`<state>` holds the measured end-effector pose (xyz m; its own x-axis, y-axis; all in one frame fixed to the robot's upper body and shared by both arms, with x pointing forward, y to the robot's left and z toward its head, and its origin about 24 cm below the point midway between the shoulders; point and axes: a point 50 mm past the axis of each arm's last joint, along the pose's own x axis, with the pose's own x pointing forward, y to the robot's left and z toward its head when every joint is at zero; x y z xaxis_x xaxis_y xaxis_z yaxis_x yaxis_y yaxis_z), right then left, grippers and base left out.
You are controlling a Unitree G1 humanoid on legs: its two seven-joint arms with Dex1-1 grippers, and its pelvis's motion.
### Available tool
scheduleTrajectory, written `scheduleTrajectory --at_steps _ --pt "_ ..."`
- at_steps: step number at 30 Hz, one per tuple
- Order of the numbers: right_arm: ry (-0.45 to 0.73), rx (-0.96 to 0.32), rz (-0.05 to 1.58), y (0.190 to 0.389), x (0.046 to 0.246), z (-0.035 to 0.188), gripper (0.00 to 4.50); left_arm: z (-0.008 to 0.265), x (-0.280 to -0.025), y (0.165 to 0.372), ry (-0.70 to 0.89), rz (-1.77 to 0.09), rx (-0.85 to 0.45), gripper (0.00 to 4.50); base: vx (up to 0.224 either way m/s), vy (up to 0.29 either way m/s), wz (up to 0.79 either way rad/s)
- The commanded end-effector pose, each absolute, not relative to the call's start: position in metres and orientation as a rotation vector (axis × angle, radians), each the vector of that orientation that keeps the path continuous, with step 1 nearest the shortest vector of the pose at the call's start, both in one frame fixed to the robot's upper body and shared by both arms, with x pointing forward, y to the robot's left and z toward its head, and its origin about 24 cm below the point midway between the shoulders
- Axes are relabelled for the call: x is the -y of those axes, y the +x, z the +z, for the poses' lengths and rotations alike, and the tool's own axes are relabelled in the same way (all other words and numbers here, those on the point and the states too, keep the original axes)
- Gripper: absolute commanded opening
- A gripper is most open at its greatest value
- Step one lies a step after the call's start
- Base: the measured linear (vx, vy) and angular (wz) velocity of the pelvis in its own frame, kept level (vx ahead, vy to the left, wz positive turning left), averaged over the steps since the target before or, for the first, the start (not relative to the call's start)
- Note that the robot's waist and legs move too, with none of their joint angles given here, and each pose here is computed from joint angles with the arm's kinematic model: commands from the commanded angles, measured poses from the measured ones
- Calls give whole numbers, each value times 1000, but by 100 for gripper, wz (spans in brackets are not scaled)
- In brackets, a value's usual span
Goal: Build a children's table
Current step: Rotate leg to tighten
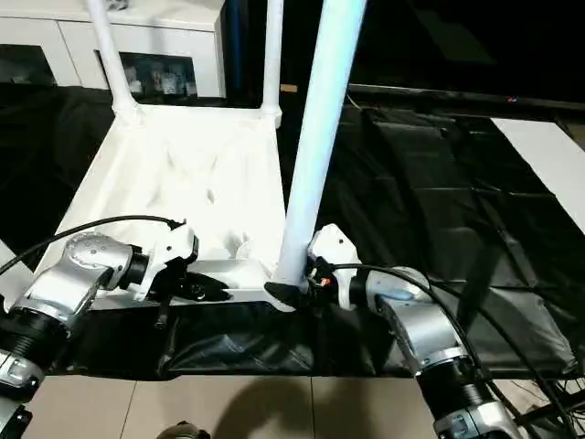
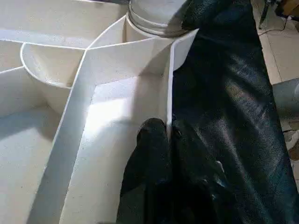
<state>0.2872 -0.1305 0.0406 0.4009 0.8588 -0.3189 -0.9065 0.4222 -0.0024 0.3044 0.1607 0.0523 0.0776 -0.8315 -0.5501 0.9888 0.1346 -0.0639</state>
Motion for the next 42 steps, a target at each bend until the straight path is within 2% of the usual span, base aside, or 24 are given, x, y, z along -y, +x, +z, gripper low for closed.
scheduleTrajectory --at_steps 1,7,13,18,22,24,29,31,33,35,36,37,39,40,42 --pt "-206 -278 1129 291 132 43 341 48 -156 303 350 -1419 -533 0 0 0 0" --pt "-203 -280 1131 294 131 40 286 47 -161 302 354 -1407 -545 0 0 0 0" --pt "-170 -284 1138 295 127 38 262 47 -161 301 349 -1409 -542 0 0 0 0" --pt "-113 -304 1123 282 119 24 244 44 -148 304 363 -1328 -489 0 0 0 0" --pt "-17 -295 966 267 102 8 241 28 -117 300 332 -1230 -491 0 0 0 0" --pt "4 -293 922 265 96 5 241 26 -109 299 325 -1214 -483 0 0 0 0" --pt "115 -269 646 270 65 3 229 20 -74 299 315 -1127 -469 0 0 0 0" --pt "122 -253 635 273 49 8 216 21 -67 301 325 -1104 -465 0 0 0 0" --pt "110 -220 698 272 37 14 216 22 -64 302 324 -1102 -458 0 0 0 0" --pt "98 -187 744 272 37 19 216 24 -63 302 319 -1120 -458 0 0 0 0" --pt "109 -173 757 273 40 22 239 25 -66 302 324 -1125 -457 0 0 0 0" --pt "117 -155 781 275 48 25 239 26 -71 302 328 -1139 -457 0 0 0 0" --pt "118 -128 830 278 62 31 269 29 -82 302 333 -1168 -459 0 0 0 0" --pt "118 -128 830 278 62 31 273 29 -82 302 333 -1168 -459 0 0 0 0" --pt "84 -125 923 280 81 37 291 32 -99 300 346 -1215 -461 0 0 0 0"
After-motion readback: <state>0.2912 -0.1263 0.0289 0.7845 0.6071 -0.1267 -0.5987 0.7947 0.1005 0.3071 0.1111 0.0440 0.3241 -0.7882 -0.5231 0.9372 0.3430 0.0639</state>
